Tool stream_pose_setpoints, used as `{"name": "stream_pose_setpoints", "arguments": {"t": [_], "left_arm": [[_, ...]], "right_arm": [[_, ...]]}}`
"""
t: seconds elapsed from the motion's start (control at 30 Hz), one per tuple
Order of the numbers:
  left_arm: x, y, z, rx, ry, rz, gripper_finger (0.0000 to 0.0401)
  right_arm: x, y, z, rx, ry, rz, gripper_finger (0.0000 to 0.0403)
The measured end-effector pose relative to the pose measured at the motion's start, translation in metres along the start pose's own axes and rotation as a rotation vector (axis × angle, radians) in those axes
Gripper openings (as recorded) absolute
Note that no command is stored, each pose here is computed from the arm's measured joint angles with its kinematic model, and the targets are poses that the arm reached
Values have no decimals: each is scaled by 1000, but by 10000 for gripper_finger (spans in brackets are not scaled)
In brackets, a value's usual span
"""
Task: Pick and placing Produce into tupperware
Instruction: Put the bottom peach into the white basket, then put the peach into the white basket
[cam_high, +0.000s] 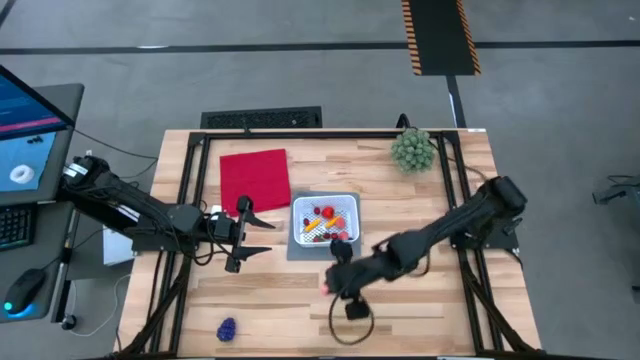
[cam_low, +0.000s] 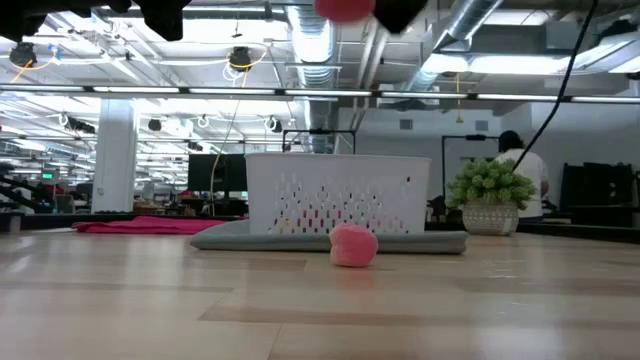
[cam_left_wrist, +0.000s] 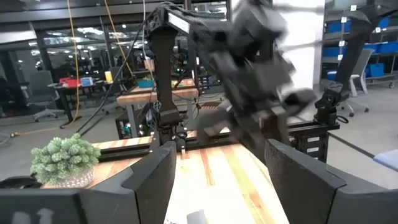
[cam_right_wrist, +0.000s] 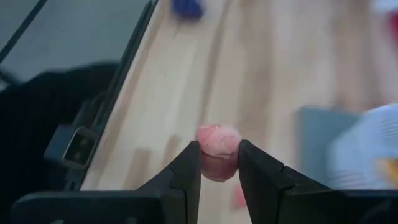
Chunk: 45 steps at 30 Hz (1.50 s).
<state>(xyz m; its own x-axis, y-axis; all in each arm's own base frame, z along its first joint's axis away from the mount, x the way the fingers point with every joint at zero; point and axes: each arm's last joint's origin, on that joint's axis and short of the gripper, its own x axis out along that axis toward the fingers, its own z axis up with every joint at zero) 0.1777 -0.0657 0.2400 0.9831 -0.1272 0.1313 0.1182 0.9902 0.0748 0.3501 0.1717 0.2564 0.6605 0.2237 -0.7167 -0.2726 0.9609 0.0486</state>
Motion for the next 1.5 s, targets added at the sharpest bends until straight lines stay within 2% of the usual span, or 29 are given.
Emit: {"name": "stream_pose_setpoints", "arguments": {"t": [0.23, 0.37, 0.47, 0.67, 0.9, 0.97, 1.07, 1.27, 1.37, 1.5], "left_arm": [[0, 0, 0, 0, 1, 4, 238], [0, 0, 0, 0, 1, 5, 238], [0, 0, 0, 0, 1, 5, 238], [0, 0, -3, -29, 35, 1, 238], [0, -1, -9, -50, 94, 6, 238], [0, -1, -9, -50, 96, 6, 238], [1, -1, -11, -49, 109, 5, 238], [2, 0, -16, -42, 139, 49, 238], [2, 2, -16, -38, 138, 86, 238], [2, 2, -16, -35, 138, 89, 238]], "right_arm": [[-62, -42, 20, -1, -119, -110, 119], [-82, -73, 22, 54, -132, -107, 119], [-76, -100, 16, 89, -72, -96, 119], [-37, -149, -2, 163, 72, -77, 119], [-7, -190, -34, 258, 273, -118, 121], [0, -198, -38, 284, 289, -119, 130], [6, -206, -46, 337, 326, -110, 161], [7, -207, -47, 332, 331, -109, 254], [1, -195, -40, 309, 308, -98, 279], [-8, -164, -26, 254, 265, -62, 286]]}}
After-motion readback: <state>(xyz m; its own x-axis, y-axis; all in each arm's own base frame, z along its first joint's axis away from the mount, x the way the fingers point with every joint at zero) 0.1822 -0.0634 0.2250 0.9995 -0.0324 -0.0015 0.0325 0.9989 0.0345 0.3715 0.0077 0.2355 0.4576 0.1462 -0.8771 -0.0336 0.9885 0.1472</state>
